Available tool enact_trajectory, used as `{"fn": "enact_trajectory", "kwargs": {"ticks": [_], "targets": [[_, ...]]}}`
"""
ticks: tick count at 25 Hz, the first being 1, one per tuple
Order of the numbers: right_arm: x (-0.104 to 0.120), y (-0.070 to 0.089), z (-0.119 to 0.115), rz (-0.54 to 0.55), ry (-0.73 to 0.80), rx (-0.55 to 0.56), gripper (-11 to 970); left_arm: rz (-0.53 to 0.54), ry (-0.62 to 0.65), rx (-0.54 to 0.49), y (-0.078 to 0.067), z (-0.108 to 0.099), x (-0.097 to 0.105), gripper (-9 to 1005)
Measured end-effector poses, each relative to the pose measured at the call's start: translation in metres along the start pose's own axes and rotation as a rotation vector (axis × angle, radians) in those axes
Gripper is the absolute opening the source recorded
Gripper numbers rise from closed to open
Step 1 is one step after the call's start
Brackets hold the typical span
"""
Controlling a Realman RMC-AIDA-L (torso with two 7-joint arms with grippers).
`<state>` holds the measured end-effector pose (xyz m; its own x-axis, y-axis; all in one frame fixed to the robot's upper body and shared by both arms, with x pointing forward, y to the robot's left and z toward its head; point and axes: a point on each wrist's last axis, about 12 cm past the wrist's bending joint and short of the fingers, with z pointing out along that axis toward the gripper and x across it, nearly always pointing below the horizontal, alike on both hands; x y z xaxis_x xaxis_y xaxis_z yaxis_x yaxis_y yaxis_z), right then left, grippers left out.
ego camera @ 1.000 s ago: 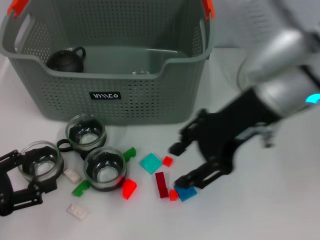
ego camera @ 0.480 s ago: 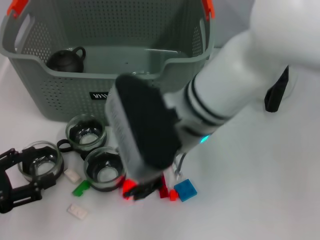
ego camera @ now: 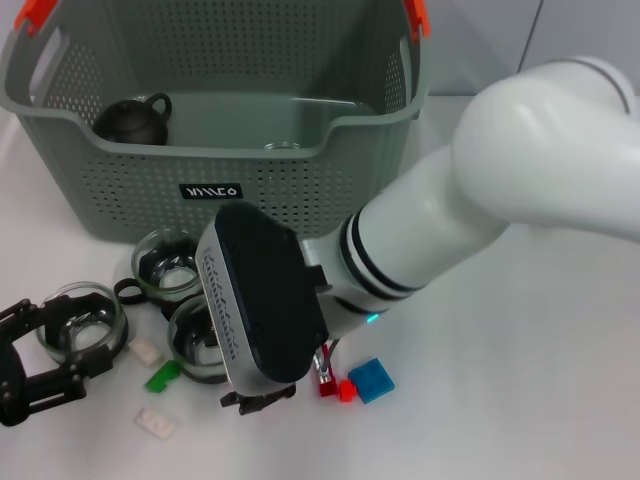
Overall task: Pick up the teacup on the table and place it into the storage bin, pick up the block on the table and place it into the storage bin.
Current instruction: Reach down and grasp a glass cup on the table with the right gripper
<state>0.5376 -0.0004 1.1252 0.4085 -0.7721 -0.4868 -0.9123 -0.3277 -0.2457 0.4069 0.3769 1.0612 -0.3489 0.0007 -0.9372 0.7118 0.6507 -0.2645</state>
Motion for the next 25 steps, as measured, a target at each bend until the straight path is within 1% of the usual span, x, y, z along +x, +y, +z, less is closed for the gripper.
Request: {"fn": "enact_trajectory", "kwargs": {"ticks": [8, 11, 15, 19, 25], "targets": [[0.006, -0.001, 0.008, 0.009, -0.004, 0.043, 636, -0.004, -0.001, 0.002, 0.0, 0.002, 0.0, 901], [0.012, -0.002, 0.011, 0.017, 0.014, 0.048, 637, -0.005, 0.002, 0.001, 0.001, 0.003, 0.001, 901], [0.013, -0.002, 0.012, 0.019, 0.018, 0.051, 626, -0.007, 0.008, -0.008, 0.002, 0.003, 0.002, 901], [0.015, 0.002, 0.011, 0.031, 0.031, 0.013, 615, -0.008, 0.011, -0.012, 0.002, 0.004, 0.002, 900], [0.013, 0.005, 0.002, 0.056, 0.059, -0.049, 598, -0.009, 0.011, -0.013, 0.002, 0.003, 0.003, 900]]}}
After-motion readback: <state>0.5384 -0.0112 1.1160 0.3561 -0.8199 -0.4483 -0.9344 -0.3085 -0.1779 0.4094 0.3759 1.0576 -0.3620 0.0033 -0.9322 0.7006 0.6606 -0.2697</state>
